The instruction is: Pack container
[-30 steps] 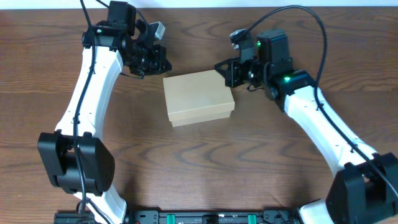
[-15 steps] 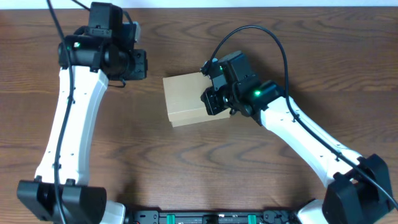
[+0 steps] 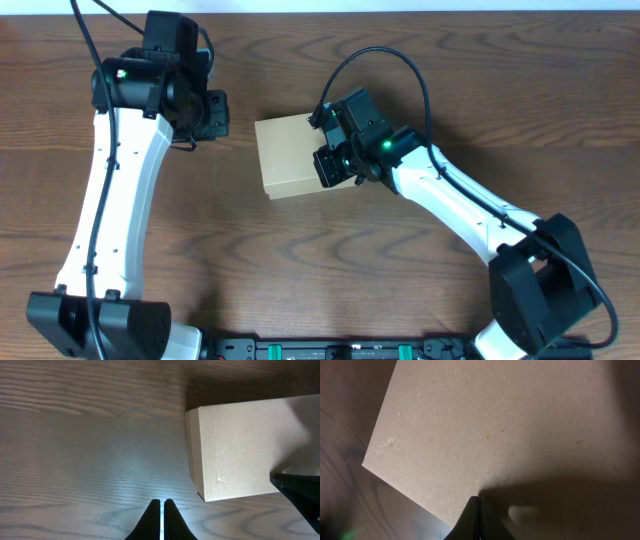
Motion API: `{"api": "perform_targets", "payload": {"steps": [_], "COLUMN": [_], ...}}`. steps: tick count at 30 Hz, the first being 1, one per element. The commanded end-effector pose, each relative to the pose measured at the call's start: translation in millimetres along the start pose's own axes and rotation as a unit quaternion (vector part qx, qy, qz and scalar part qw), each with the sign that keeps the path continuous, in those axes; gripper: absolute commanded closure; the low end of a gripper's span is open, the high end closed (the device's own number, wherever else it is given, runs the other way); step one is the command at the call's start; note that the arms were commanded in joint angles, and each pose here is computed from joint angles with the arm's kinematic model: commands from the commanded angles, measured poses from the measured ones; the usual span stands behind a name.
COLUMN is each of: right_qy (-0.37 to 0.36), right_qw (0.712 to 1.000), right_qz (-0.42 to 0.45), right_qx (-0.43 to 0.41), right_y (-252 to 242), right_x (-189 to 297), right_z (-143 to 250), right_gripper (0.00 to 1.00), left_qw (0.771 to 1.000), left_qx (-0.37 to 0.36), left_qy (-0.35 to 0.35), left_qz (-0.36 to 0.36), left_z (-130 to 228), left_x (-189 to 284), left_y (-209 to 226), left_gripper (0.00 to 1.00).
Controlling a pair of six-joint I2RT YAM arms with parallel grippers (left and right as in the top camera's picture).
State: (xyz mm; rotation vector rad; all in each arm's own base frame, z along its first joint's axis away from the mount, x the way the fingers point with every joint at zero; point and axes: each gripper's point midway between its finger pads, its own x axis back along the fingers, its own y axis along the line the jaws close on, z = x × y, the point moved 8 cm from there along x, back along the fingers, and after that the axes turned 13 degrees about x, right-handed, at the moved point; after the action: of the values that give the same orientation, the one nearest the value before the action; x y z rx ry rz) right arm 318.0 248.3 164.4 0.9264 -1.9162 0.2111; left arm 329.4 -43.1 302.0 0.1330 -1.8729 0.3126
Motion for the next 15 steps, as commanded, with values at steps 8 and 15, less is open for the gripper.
{"api": "perform_targets", "payload": {"steps": [8, 15], "right_qy": [-0.097, -0.120], "right_qw": [0.993, 0.988], "right_qz": [0.040, 0.092], "right_qx": [0.051, 0.035], "right_y": [7, -23], "right_x": [89, 154], "right_z": [-17, 0], "right_gripper": [0.97, 0.01], "left_qw": [0.999, 0.998], "left_qx": [0.006, 0.006], "left_qy": [-0.038, -0.059], "left_qz": [0.009, 0.018], "left_z": [4, 25], "left_x": [27, 61], "left_y": [4, 12], "left_gripper": [0.94, 0.05]}}
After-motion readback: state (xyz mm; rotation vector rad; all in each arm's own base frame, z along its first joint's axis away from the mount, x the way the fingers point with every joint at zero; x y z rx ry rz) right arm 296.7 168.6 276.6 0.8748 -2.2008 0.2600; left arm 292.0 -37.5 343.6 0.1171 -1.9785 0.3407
